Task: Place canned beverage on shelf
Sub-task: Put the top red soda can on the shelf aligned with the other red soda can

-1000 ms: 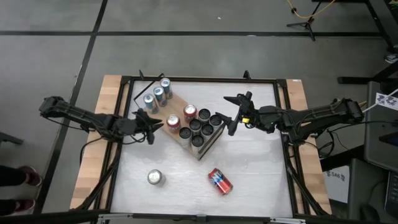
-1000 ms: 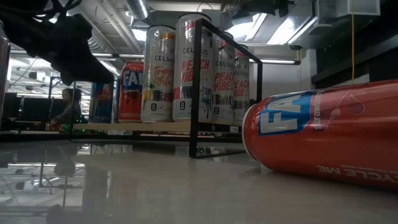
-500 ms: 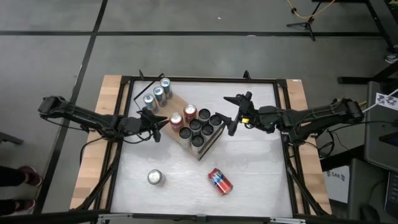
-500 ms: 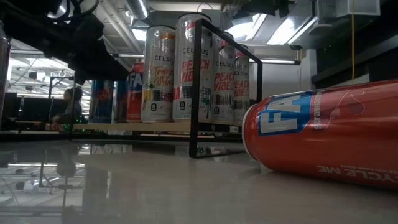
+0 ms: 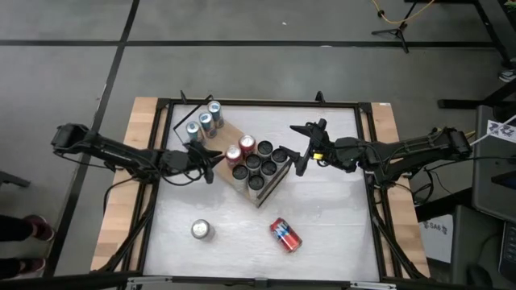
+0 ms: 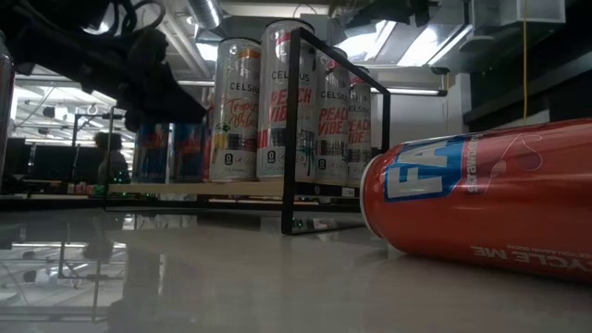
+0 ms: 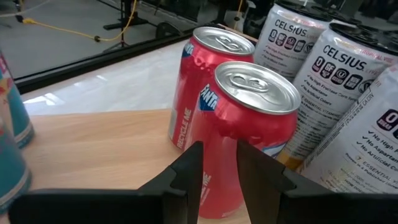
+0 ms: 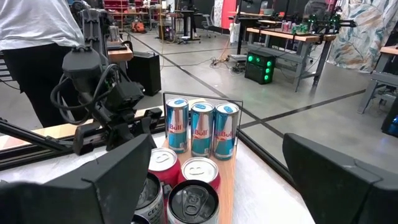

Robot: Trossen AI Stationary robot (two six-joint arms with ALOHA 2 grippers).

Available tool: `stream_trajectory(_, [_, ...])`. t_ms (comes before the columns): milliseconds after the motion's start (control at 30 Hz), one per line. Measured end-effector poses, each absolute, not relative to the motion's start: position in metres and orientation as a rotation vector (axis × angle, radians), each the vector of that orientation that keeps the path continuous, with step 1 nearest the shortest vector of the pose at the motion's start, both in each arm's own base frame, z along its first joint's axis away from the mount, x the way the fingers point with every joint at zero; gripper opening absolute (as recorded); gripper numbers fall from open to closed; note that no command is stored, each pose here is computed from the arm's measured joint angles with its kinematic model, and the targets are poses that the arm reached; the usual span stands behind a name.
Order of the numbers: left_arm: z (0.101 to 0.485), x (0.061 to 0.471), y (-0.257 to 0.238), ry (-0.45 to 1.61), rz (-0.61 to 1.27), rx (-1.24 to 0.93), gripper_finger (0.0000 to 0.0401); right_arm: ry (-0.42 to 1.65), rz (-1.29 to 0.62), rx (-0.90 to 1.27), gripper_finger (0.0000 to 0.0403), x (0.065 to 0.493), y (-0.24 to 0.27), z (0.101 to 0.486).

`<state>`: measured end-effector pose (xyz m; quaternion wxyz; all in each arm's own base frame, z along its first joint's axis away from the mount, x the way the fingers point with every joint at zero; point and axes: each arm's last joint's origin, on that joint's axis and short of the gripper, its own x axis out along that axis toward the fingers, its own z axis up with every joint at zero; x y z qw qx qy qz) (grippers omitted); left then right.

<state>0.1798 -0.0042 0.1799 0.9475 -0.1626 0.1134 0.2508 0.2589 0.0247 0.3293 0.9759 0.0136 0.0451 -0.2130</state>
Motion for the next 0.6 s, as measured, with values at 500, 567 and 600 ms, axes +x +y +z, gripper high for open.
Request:
stream_trajectory(500, [0.1740, 0.1886, -0.0052, 0.225, 0.509, -0.333, 0.0093, 0.090, -0.429, 0.028, 0.0358, 0.2589, 0.0247, 0.3293])
stream_trajectory(567, [0.1738, 0.1895, -0.0053, 0.221, 0.508, -0.334, 0.0093, 0.090, -0.429, 0.028, 0.0358, 0.2589, 0.0247, 0.3293])
stream_trajectory(600, [0.1739, 0.1897, -0.0054, 0.219, 0.508, -0.334, 0.0093, 0.090, -0.429, 0.027, 0.0358, 0.2589, 0.0247, 0.3293])
